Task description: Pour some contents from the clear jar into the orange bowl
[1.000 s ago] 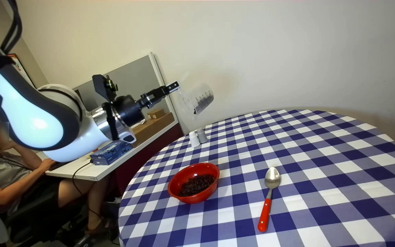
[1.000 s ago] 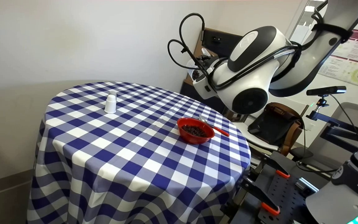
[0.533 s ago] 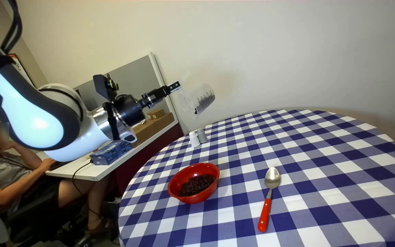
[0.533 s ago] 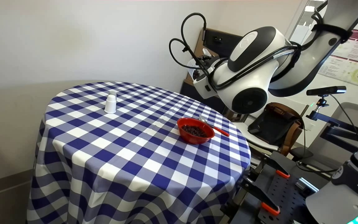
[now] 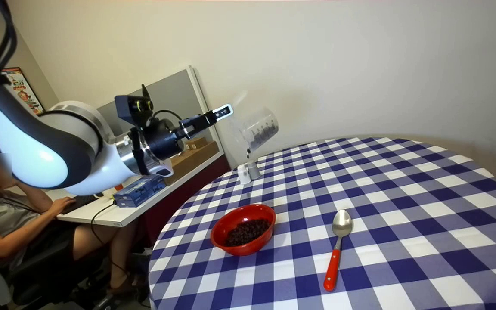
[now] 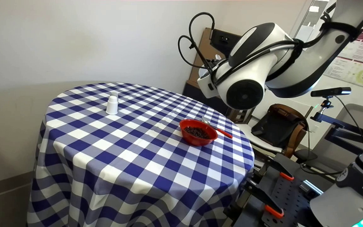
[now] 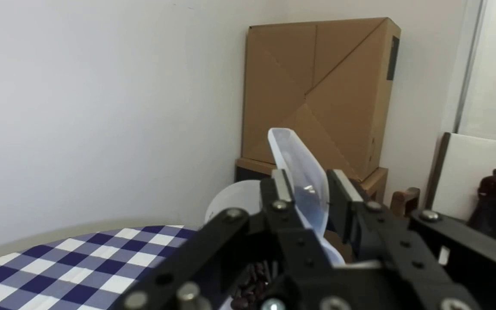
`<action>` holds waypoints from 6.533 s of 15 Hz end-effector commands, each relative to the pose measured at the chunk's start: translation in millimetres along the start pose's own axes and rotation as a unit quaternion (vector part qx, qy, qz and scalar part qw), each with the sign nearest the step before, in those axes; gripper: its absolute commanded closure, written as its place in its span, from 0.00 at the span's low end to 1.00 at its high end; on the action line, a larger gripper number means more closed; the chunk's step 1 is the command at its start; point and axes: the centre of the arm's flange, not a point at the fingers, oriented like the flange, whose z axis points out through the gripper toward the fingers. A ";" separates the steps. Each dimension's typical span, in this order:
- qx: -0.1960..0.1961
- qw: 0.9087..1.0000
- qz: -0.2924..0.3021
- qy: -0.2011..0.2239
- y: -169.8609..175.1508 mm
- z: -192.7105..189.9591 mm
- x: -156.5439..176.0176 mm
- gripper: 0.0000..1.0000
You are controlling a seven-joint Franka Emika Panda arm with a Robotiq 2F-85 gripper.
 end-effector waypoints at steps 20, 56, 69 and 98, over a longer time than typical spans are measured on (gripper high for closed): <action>0.474 0.829 0.243 0.172 54.9 -2.0 -10.5 0.93; 0.577 0.196 0.690 0.390 96.9 29.9 -56.8 0.94; 0.593 0.193 0.712 0.322 27.1 -26.5 -1.1 0.94; 0.726 0.130 0.610 0.290 81.9 -56.4 -1.5 0.01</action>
